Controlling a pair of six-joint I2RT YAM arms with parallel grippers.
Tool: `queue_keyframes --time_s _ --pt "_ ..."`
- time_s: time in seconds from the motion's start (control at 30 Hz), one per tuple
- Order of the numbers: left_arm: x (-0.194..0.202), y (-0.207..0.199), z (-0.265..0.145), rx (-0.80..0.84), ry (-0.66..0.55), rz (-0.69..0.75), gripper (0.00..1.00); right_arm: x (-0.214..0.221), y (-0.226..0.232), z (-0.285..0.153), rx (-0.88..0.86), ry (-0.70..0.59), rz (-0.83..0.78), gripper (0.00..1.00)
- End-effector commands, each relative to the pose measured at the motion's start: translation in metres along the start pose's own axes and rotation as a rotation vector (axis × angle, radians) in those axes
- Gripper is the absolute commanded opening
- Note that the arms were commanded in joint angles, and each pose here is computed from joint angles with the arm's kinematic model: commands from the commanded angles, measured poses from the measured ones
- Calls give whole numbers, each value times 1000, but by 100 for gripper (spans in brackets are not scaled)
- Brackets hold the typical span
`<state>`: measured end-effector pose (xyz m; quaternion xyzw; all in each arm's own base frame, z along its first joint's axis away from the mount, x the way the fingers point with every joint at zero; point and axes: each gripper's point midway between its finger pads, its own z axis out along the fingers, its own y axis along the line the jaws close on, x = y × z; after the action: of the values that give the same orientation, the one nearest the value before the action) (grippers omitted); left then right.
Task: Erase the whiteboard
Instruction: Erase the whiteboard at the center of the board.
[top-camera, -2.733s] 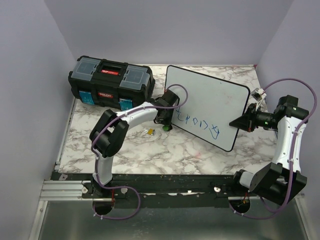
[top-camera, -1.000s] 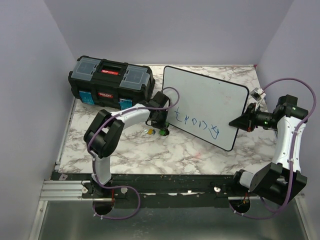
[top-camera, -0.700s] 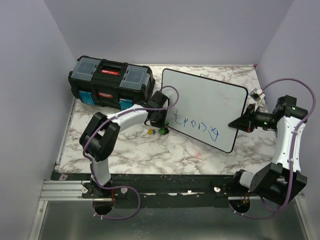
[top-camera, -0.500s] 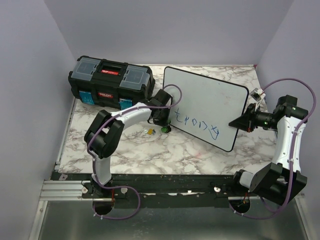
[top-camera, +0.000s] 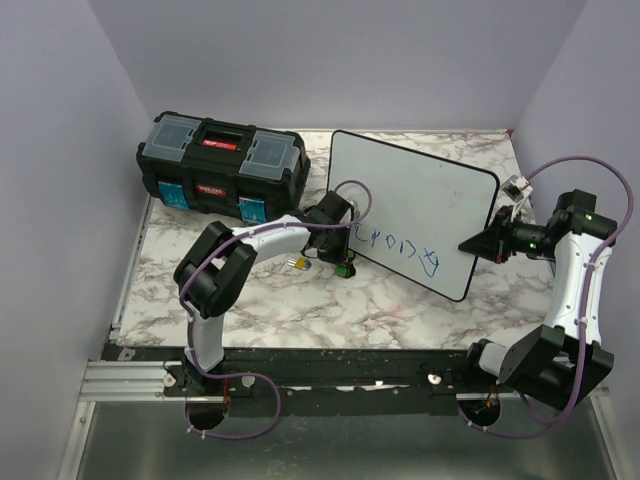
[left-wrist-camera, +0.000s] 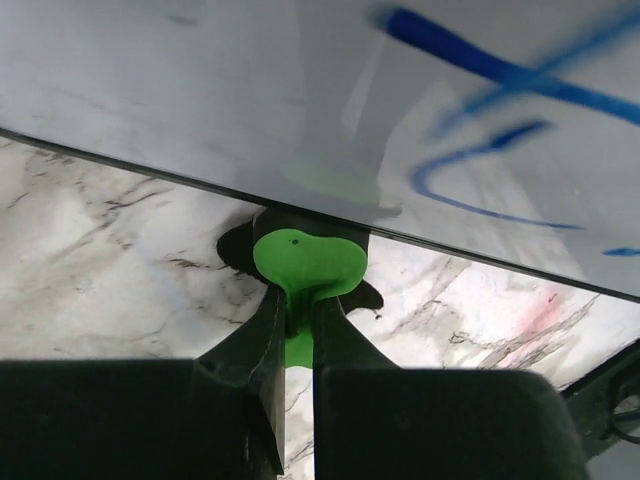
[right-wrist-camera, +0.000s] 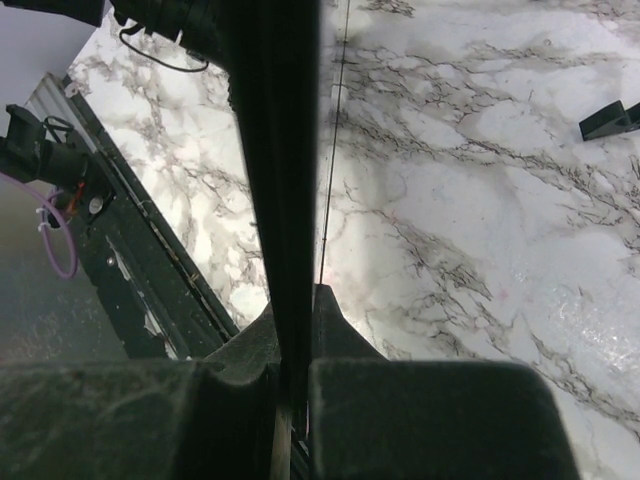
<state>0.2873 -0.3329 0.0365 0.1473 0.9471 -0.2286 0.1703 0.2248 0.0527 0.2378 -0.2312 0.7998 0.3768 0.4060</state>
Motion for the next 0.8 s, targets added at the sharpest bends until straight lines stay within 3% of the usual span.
queue_keyframes --time_s 0.0,0.23,0.57,0.77 --pt "-27 30 -7 7 -98 -75 0 -24 33 2 -123 -127 8 1" --pt "-40 39 -32 38 -179 -53 0 -24 33 2 -123 -126 8 1" --pt "-6 39 -56 88 -215 -11 0 -22 28 4 -110 -119 11 1" --pt "-31 8 -58 181 -318 43 0 -21 27 4 -111 -117 15 1"
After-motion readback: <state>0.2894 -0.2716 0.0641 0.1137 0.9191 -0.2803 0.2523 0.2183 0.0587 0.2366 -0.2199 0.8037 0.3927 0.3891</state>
